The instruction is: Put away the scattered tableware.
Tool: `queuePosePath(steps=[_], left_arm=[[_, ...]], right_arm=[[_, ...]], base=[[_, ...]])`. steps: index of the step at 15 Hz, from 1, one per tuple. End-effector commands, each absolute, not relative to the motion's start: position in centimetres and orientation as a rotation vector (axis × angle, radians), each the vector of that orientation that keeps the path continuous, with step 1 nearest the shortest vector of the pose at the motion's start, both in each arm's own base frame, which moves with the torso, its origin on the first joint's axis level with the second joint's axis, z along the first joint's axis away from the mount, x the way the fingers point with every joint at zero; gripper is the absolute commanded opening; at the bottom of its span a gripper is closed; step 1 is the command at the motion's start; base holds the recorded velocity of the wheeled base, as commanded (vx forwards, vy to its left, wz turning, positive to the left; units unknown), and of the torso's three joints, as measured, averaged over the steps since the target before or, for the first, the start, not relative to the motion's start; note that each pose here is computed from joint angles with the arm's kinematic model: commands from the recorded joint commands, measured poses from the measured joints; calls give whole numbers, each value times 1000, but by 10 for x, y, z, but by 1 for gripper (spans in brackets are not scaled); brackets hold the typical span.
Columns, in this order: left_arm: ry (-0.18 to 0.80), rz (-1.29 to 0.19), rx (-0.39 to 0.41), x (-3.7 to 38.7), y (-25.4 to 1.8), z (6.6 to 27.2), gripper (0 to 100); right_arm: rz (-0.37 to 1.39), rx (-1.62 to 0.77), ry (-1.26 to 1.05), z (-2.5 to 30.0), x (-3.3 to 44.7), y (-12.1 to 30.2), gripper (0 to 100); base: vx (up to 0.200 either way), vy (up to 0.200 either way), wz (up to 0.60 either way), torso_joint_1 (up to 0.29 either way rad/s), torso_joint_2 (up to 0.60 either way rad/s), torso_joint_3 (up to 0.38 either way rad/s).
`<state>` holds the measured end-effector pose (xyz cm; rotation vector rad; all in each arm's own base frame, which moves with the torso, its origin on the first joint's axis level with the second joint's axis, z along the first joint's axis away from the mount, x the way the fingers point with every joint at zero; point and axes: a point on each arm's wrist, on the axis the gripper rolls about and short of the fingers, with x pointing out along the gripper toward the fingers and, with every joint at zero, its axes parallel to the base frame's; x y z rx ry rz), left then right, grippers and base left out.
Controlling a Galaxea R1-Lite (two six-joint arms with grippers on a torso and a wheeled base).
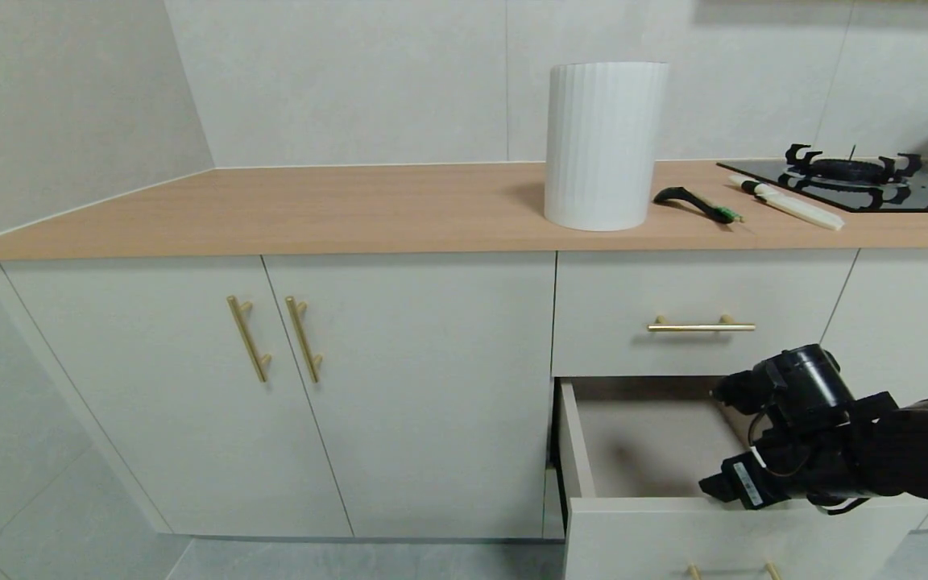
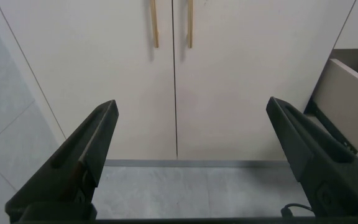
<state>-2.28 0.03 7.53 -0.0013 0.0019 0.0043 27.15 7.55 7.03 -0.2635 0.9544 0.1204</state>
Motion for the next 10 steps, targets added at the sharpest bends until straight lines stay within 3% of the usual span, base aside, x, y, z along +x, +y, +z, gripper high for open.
queuePosePath(steps=[1,10], left_arm=[[3,5,-2,-23,0,75,100],[2,5,-2,-23,0,75,100]], right_arm=[[127,-268,944,78,268,77,100],[193,-412,1165,81,241,80,100]], base=[[0,0,0,0,0,0],[0,0,0,0,0,0]])
